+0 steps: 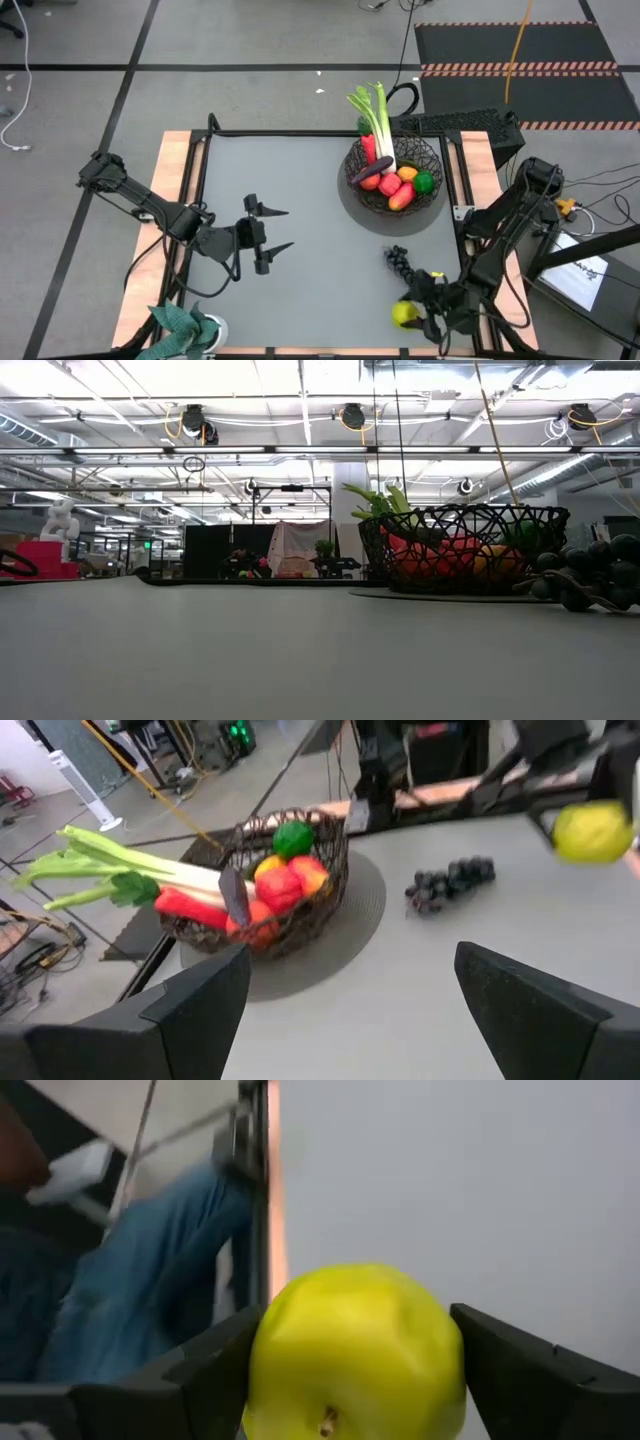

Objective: Build produce basket
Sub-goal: Put the apple into the black wire basket

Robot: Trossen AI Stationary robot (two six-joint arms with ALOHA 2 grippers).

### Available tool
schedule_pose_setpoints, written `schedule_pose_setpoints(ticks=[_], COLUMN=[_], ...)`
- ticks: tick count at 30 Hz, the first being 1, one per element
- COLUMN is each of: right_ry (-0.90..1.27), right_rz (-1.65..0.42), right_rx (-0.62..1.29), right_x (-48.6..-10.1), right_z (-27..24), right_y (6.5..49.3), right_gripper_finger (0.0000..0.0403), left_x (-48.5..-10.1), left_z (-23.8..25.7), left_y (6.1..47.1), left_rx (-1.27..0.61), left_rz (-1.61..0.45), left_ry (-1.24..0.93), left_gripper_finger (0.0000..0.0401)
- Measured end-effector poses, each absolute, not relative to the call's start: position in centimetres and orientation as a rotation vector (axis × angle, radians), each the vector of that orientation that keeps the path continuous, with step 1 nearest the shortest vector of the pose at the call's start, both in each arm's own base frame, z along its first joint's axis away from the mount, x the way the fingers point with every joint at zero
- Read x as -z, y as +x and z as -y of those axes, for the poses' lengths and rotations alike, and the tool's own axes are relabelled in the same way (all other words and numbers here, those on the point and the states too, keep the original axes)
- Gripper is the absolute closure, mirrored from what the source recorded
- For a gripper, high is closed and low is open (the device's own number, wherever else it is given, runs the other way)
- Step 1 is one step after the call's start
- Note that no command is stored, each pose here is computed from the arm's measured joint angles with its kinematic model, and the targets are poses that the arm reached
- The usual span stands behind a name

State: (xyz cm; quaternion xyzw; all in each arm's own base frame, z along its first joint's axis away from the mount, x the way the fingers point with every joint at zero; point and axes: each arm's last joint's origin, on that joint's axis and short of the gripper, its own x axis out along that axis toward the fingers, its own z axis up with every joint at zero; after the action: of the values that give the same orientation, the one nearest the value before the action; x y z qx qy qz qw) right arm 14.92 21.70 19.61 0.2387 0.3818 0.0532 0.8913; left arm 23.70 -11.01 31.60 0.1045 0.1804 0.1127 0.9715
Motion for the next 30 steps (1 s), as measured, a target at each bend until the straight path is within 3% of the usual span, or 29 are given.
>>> schedule_pose_setpoints(ticks=[8,18,25,30], right_ry=[0.156,-0.236,-0.215,-0.159], right_rz=[-0.425,-0.043,-0.004,-0.015], right_rx=[-0.043,0.024,0.02,-0.093], right_x=[-22.5,-26.8,-27.3,-26.8], right_z=[-19.3,-16.7,-14.2,-13.0], right_y=[18.6,22.7,24.7,25.8], right_gripper_finger=[0.0103,0.0102,0.0102,0.0102], left_x=[-32.1,-29.4,-27.7,-27.4], left_z=[11.7,13.7,14.3,13.6], left_y=[24.7,28.2,30.9,32.1], left_rx=[-0.146,-0.086,-0.073,0.053], left_rz=[-0.284,-0.256,-0.174,-0.134], left_ry=[0.21,0.348,0.401,0.288], left_gripper_finger=[0.005,0.0049,0.0049,0.0049])
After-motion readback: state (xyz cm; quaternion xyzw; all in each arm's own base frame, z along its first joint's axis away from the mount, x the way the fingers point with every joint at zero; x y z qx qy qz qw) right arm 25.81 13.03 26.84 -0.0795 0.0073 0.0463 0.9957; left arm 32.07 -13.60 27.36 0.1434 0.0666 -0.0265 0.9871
